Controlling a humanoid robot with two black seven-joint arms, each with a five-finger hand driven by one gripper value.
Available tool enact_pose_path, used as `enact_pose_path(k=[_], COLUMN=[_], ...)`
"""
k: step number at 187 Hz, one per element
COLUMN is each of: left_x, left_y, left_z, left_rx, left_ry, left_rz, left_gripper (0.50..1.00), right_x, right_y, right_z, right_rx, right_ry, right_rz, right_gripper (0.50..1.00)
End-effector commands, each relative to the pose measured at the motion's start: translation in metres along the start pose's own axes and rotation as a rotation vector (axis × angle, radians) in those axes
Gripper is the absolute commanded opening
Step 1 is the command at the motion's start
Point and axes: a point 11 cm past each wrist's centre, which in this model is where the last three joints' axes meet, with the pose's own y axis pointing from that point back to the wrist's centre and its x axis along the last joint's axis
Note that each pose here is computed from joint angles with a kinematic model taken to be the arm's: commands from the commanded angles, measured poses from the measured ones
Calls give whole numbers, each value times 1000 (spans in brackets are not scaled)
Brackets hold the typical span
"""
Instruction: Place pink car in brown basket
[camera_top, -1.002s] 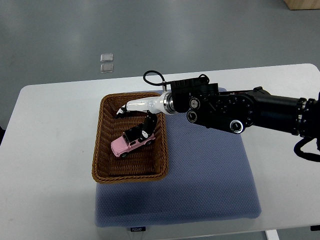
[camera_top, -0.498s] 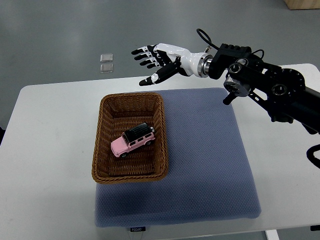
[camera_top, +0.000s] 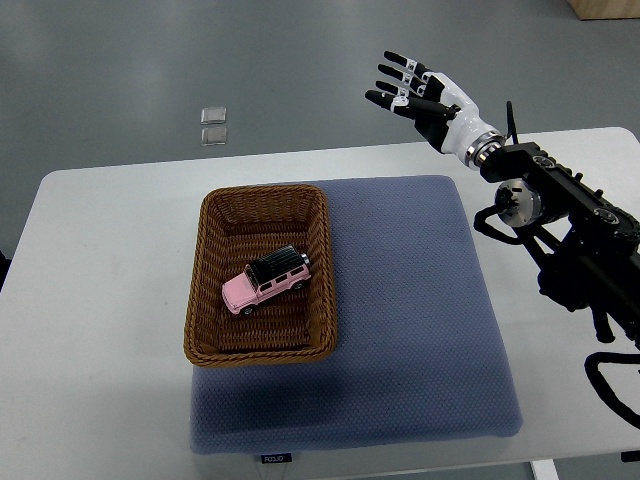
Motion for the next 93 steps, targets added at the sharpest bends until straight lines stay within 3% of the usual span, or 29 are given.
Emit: enact_pose_path(k=[1,41,93], left_x=[0,0,0], left_y=[0,0,0], left_z=[0,0,0], left_rx=[0,0,0], left_ry=[0,0,0], left_rz=[0,0,0], left_gripper=[1000,1000,1000], right_x=[20,56,74], right_y=[6,23,34], right_z=[6,31,52], right_rx=[21,0,-21], right_ry=[-99,-214,-268], right_rz=[78,217,299], right_gripper=[903,903,903])
